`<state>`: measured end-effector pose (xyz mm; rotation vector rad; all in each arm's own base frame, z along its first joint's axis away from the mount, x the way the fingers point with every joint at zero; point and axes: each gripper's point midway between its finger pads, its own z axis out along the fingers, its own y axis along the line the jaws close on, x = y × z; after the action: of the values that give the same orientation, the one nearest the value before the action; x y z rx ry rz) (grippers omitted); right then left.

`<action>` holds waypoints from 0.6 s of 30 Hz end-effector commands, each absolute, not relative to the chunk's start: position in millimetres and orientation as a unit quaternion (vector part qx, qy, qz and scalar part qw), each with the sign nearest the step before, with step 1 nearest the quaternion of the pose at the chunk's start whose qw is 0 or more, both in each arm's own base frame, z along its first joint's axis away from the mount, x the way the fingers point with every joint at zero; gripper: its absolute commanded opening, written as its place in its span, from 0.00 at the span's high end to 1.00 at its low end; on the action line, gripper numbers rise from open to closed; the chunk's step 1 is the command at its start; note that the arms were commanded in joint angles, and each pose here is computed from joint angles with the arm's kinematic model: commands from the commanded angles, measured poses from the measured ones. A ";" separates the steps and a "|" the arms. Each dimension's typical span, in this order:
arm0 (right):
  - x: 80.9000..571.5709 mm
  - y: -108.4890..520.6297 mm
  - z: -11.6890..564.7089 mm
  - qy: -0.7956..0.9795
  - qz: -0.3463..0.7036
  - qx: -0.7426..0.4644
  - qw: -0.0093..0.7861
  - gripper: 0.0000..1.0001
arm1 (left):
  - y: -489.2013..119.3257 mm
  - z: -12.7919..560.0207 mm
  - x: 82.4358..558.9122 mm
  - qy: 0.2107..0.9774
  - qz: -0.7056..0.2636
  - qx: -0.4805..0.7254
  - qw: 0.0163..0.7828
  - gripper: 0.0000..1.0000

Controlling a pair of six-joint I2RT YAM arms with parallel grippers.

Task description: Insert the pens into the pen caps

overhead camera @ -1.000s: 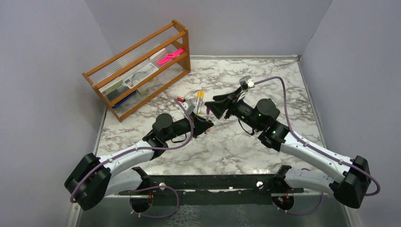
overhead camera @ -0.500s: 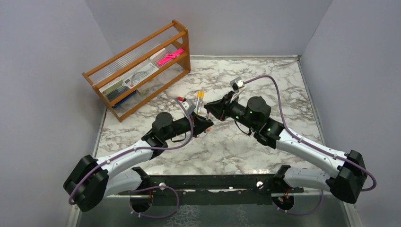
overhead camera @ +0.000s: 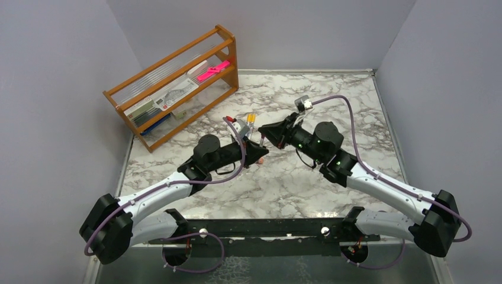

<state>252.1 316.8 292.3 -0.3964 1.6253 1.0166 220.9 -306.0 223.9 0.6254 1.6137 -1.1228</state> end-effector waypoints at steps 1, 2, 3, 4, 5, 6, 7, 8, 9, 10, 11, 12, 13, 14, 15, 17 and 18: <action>215.1 321.8 218.0 0.752 0.449 -0.190 0.443 0.99 | -301.1 327.5 249.9 0.578 -0.454 0.225 0.640 1.00; 211.8 321.8 212.4 0.755 0.453 -0.188 0.435 0.99 | -301.9 334.7 251.5 0.572 -0.452 0.227 0.646 1.00; 209.9 321.0 207.1 0.760 0.453 -0.186 0.428 0.99 | -303.6 342.1 253.1 0.565 -0.451 0.230 0.652 1.00; 208.2 320.1 201.1 0.764 0.452 -0.185 0.422 0.99 | -305.4 349.2 254.2 0.559 -0.451 0.233 0.656 1.00; 207.0 319.0 196.0 0.769 0.449 -0.185 0.416 0.99 | -307.6 355.8 255.3 0.553 -0.452 0.238 0.658 1.00; 206.3 317.8 191.0 0.774 0.444 -0.184 0.412 0.99 | -309.9 361.8 256.1 0.547 -0.454 0.241 0.661 1.00; 206.0 316.6 188.1 0.777 0.440 -0.185 0.410 0.99 | -312.0 366.9 257.0 0.543 -0.455 0.245 0.662 1.00; 205.2 315.7 185.4 0.780 0.437 -0.187 0.407 0.99 | -314.0 372.4 258.2 0.538 -0.456 0.249 0.664 1.00; 204.7 314.7 181.6 0.784 0.433 -0.189 0.403 0.99 | -315.0 380.6 259.6 0.531 -0.456 0.250 0.669 1.00; 204.5 313.8 178.7 0.787 0.429 -0.190 0.401 0.99 | -315.8 384.9 261.5 0.528 -0.455 0.251 0.672 1.00; 203.9 313.4 175.7 0.790 0.425 -0.193 0.397 0.99 | -315.9 389.8 263.4 0.524 -0.454 0.252 0.675 1.00; 203.2 313.2 172.9 0.792 0.423 -0.195 0.394 0.99 | -316.5 394.5 264.9 0.520 -0.454 0.253 0.678 1.00; 202.8 313.3 171.6 0.793 0.422 -0.197 0.393 0.99 | -317.3 397.4 266.8 0.519 -0.454 0.254 0.679 1.00; 203.3 313.4 170.5 0.794 0.421 -0.197 0.391 0.99 | -318.6 399.4 267.6 0.517 -0.455 0.256 0.678 1.00; 204.3 314.0 171.7 0.794 0.421 -0.196 0.392 0.99 | -320.9 398.7 268.4 0.518 -0.456 0.259 0.676 1.00; 210.7 314.3 182.7 0.789 0.420 -0.185 0.407 0.99 | -325.8 389.2 268.5 0.527 -0.460 0.268 0.662 1.00; 215.0 314.5 192.0 0.785 0.422 -0.175 0.419 0.99 | -328.2 380.9 267.8 0.534 -0.464 0.271 0.653 1.00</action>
<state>273.1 293.7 298.8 -0.2275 1.5532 0.9876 245.4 -327.0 239.8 0.7251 1.6833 -1.0519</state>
